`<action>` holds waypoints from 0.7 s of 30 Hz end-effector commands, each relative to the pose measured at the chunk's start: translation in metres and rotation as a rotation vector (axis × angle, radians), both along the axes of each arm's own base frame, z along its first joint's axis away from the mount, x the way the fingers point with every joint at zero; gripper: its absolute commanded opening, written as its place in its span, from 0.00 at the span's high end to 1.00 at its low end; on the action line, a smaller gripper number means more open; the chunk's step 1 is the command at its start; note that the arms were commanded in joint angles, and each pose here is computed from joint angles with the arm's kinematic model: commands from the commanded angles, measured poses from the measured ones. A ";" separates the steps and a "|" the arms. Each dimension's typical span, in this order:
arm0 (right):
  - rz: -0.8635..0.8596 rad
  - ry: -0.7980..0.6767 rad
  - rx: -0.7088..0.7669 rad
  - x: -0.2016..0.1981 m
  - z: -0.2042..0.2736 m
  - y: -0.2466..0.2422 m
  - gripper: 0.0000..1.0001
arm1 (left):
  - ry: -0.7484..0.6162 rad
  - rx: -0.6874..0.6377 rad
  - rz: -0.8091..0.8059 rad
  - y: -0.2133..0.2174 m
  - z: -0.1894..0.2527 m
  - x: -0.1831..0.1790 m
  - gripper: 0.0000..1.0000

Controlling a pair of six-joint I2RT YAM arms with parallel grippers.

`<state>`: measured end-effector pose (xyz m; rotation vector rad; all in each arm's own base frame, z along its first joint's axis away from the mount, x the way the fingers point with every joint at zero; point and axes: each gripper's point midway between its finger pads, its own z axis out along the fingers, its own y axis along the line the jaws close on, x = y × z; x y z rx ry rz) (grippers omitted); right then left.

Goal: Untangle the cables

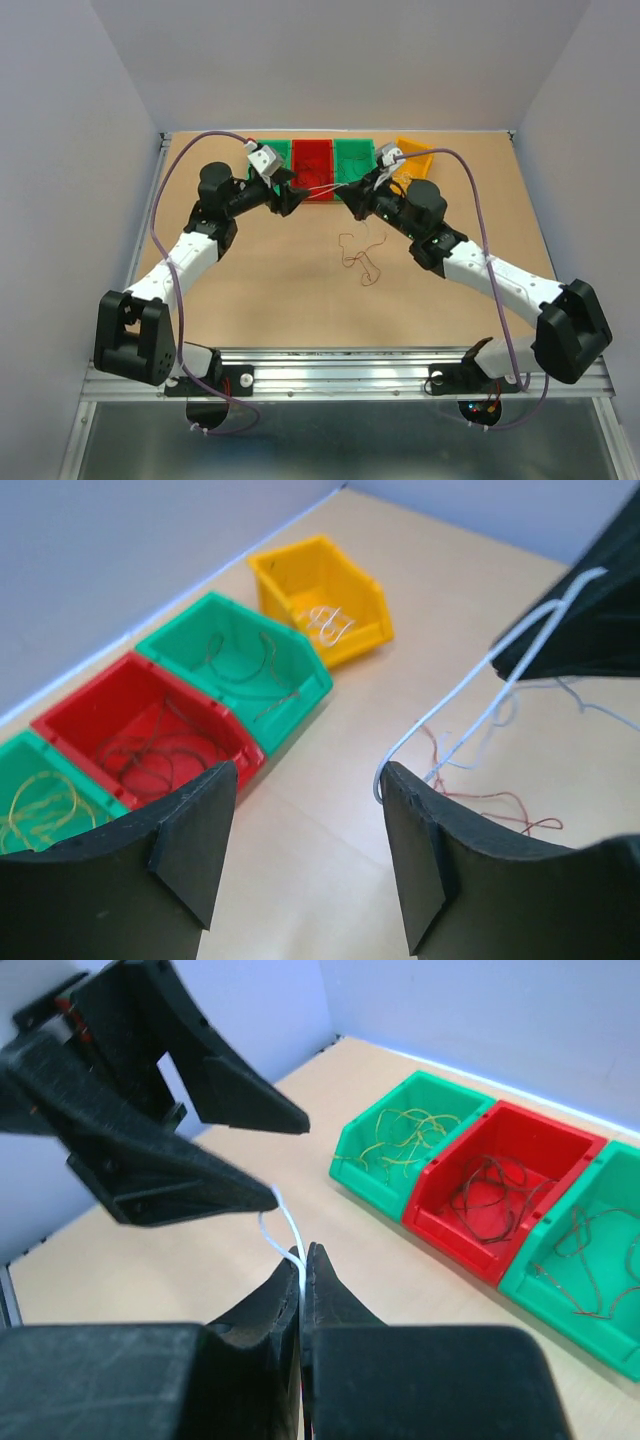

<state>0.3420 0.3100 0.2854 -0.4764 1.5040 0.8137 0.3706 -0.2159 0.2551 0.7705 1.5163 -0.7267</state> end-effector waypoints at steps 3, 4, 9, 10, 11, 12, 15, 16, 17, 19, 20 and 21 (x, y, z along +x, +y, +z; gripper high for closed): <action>-0.188 -0.100 0.143 0.011 0.118 -0.037 1.00 | -0.053 -0.047 -0.158 -0.013 0.003 -0.022 0.29; -0.205 -0.126 0.158 0.013 0.138 -0.040 0.99 | -0.057 -0.047 -0.152 -0.013 0.003 -0.021 0.29; -0.241 -0.133 0.100 0.033 0.145 -0.043 1.00 | -0.093 -0.049 -0.071 -0.004 0.008 -0.015 0.29; -0.253 -0.114 0.083 0.044 0.136 -0.043 0.99 | -0.096 -0.050 -0.053 -0.002 0.009 -0.014 0.28; -0.262 -0.104 0.092 0.051 0.141 -0.045 1.00 | -0.091 -0.055 -0.027 0.000 0.009 -0.011 0.28; -0.265 -0.091 0.095 0.058 0.139 -0.048 0.99 | -0.091 -0.057 0.024 0.006 0.010 -0.004 0.28; -0.288 -0.008 0.127 0.099 0.121 -0.069 0.99 | -0.089 -0.055 0.066 0.011 0.010 0.001 0.28; -0.333 0.010 0.134 0.115 0.115 -0.087 0.99 | -0.090 -0.054 0.066 0.011 0.010 0.001 0.28; -0.358 0.024 0.141 0.124 0.110 -0.094 0.99 | -0.090 -0.054 0.067 0.011 0.010 0.001 0.28; -0.437 0.051 0.132 0.153 0.093 -0.110 0.99 | -0.091 -0.054 0.073 0.012 0.010 0.002 0.28; -0.462 0.059 0.130 0.163 0.086 -0.116 0.99 | -0.093 -0.053 0.076 0.012 0.010 0.002 0.28; -0.476 0.077 0.134 0.177 0.076 -0.118 0.99 | -0.094 -0.052 0.079 0.013 0.010 0.002 0.28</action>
